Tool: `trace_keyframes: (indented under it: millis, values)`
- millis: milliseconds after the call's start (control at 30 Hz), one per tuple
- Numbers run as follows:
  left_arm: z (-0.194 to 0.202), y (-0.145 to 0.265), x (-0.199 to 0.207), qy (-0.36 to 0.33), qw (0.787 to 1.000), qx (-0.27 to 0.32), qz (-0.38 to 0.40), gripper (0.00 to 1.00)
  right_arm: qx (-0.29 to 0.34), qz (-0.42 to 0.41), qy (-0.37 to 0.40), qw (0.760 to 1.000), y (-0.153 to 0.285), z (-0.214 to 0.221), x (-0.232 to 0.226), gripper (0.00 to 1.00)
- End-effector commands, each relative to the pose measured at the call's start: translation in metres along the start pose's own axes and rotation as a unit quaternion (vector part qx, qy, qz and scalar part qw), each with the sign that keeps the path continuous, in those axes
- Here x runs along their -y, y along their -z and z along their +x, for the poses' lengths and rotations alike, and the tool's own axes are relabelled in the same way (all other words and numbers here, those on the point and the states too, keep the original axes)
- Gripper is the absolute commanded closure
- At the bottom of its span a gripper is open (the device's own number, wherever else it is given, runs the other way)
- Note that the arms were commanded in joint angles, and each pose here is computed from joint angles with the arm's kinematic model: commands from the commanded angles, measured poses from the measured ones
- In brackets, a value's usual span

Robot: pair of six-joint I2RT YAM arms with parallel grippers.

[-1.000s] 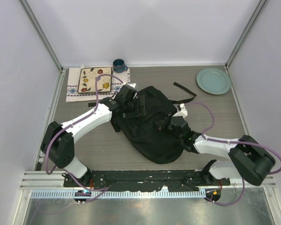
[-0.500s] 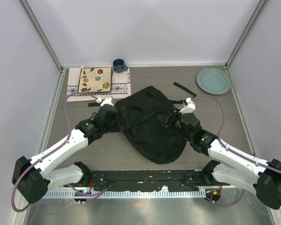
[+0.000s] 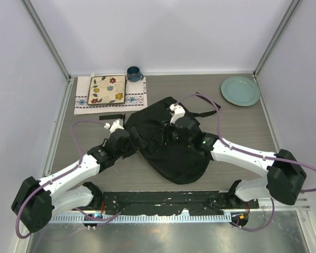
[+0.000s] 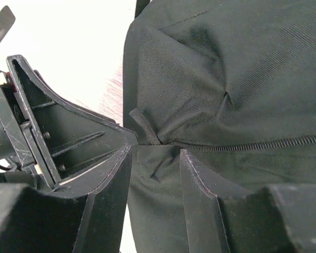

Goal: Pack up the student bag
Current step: Zip the student bag at the center of the board.

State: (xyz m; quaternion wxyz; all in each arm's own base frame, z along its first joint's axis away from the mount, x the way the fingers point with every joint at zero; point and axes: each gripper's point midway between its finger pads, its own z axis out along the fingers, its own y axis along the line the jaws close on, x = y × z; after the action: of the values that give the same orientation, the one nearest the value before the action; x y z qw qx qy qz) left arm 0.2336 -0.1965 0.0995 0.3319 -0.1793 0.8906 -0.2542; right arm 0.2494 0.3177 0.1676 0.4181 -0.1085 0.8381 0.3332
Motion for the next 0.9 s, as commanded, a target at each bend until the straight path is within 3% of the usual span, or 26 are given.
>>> trace_keyframes:
  millis: [0,133,300,433,700,867]
  values:
    - [-0.009,-0.010,0.025,0.066,0.995,0.034,0.069,0.08,0.002,-0.014,0.056,0.998,-0.011,-0.020,-0.016,0.53]
    - [-0.004,-0.019,0.025,0.077,0.994,0.024,0.071,0.11,-0.016,-0.016,0.069,0.997,-0.018,-0.017,-0.019,0.52]
    - [0.000,-0.024,0.021,0.112,0.988,0.039,0.100,0.24,-0.039,-0.018,0.086,0.995,-0.029,-0.009,-0.019,0.52]
    - [0.002,-0.025,0.017,0.129,0.984,0.046,0.111,0.46,-0.073,-0.029,0.110,0.991,-0.033,0.003,-0.024,0.51]
    - [-0.001,-0.022,0.024,0.129,0.980,0.056,0.142,0.68,-0.109,-0.040,0.153,0.981,-0.046,0.017,-0.030,0.49]
    - [-0.004,-0.018,0.030,0.122,0.978,0.062,0.160,0.87,-0.120,-0.044,0.173,0.977,-0.053,0.023,-0.033,0.49]
